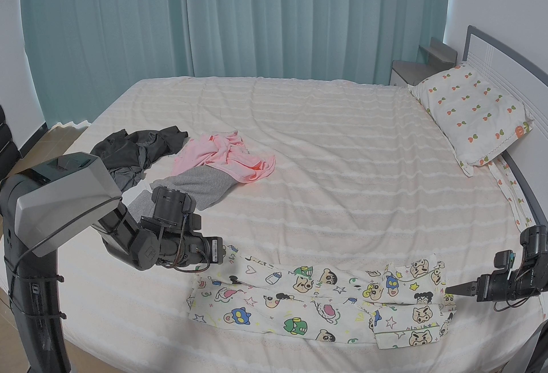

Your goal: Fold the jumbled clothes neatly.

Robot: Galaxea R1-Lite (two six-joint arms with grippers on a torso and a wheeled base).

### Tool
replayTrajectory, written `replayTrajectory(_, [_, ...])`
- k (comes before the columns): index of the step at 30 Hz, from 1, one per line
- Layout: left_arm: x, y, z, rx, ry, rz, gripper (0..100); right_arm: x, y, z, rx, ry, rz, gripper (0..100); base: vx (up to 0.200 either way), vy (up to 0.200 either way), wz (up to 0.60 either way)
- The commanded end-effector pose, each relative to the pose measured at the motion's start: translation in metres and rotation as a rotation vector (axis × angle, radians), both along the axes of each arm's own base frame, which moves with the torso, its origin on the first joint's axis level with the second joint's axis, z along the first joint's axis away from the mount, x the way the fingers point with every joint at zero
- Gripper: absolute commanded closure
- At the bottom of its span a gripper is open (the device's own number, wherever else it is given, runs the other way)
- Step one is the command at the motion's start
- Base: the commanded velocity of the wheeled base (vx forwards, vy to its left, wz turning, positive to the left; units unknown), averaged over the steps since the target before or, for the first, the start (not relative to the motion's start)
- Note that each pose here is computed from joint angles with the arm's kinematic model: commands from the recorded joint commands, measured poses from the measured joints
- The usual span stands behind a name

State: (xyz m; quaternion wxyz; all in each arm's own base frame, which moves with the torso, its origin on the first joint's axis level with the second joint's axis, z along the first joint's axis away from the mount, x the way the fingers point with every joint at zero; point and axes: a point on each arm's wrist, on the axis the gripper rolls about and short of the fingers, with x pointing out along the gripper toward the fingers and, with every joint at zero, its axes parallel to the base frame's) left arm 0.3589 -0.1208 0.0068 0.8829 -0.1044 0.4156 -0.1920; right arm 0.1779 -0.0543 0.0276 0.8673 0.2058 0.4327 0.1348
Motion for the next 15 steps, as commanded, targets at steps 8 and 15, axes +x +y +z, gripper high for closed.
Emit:
replayTrajectory(8, [0.009,-0.004,0.016,-0.004,-0.151,-0.040,100,0.000,0.000,-0.001,0.001,0.004,0.002,0,0.000,0.000,0.00])
replayTrajectory(15, [0.014,-0.006,0.019,0.003,-0.243,-0.068,100,0.000,0.000,0.000,-0.002,-0.001,0.001,0,0.000,0.000,0.00])
